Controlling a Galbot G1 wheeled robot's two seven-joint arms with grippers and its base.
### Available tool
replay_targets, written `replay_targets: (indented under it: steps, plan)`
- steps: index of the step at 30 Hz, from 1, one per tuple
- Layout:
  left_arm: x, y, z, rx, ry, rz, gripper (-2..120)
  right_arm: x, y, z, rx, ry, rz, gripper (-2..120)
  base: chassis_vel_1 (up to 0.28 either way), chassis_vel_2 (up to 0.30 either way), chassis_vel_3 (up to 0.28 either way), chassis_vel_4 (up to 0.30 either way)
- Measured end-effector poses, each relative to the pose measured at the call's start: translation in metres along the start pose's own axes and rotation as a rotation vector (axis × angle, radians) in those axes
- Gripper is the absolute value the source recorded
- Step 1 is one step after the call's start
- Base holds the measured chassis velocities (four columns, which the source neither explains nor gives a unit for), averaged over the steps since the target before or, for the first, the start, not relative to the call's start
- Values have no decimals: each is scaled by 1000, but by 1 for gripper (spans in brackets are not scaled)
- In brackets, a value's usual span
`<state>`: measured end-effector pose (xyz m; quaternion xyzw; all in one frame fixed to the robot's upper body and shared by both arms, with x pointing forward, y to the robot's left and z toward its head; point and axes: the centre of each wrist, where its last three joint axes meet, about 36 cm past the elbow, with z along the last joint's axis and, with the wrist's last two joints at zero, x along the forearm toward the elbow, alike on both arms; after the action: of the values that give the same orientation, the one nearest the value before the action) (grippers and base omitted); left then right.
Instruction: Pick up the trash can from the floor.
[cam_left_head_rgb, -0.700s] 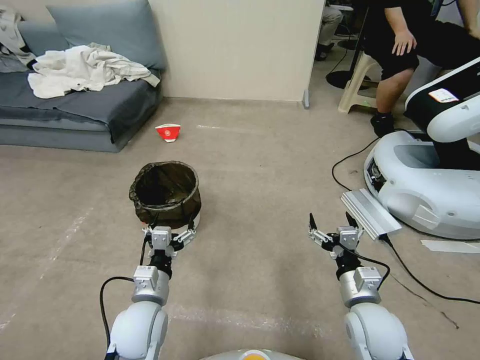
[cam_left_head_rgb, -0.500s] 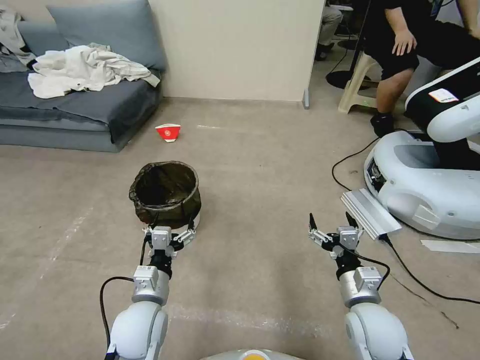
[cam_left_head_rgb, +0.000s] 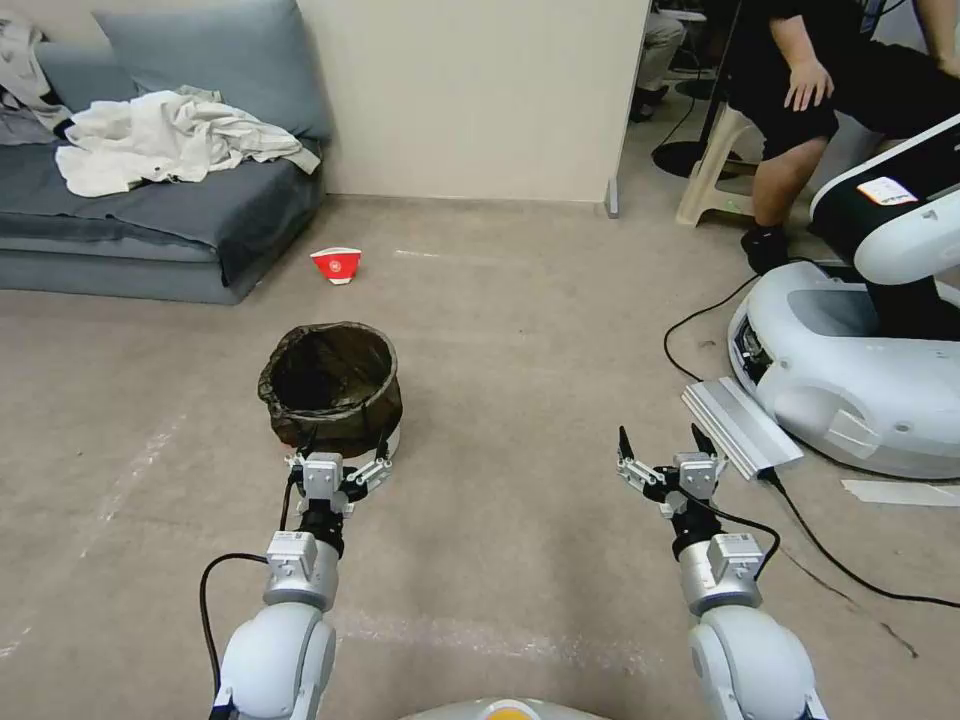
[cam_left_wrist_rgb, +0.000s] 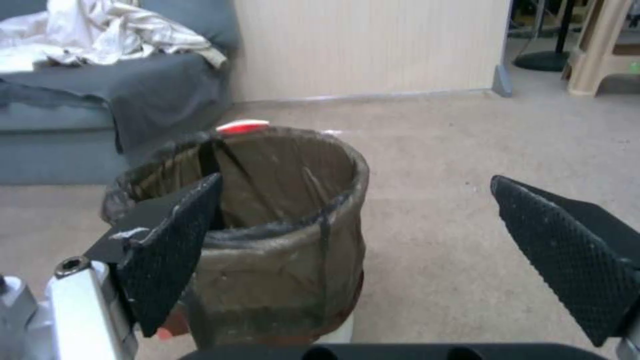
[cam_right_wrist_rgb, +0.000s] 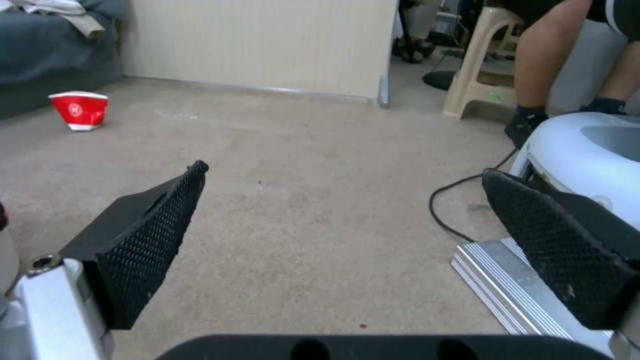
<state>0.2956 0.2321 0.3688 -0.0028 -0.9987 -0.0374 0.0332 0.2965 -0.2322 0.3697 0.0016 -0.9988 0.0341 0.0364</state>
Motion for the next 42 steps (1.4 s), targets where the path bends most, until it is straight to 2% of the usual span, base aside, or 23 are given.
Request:
replay_targets:
  steps: [3, 7, 8, 11, 13, 15, 17, 18, 20, 24, 42]
  plan:
    - [3, 2, -4, 0, -7, -5, 100, 5, -5, -16, -22, -12, 16, 100, 0, 0, 0, 0]
    - [26, 16, -34, -7, -61, -41, 100, 21, -16, -57, -73, -39, 47, 100, 0, 0, 0, 0]
    - [26, 16, -34, -7, -61, -41, 100, 21, -16, -57, -73, -39, 47, 100, 0, 0, 0, 0]
    - [46, 26, -63, -16, -112, -64, 100, 37, -24, -91, -111, -63, 62, 100, 0, 0, 0, 0]
    - [49, 27, -67, -16, -118, -66, 100, 39, -25, -95, -115, -66, 63, 100, 0, 0, 0, 0]
    - [65, 33, -92, -24, -161, -79, 100, 55, -30, -124, -146, -86, 65, 100, 0, 0, 0, 0]
    - [69, 34, -97, -26, -171, -81, 100, 59, -29, -130, -159, -85, 58, 100, 0, 0, 0, 0]
    - [79, 36, -114, -31, -198, -86, 100, 65, -28, -136, -185, -71, 38, 100, 0, 0, 0, 0]
    - [91, 37, -129, -38, -210, -89, 100, 67, -28, -138, -190, -60, 25, 100, 0, 0, 0, 0]
    - [101, 37, -128, -48, -152, -88, 100, 69, -30, -139, -175, -45, 4, 100, 0, 0, 0, 0]
    - [101, 38, -127, -48, -132, -93, 100, 65, -30, -134, -173, -43, 8, 100, 0, 0, 0, 0]
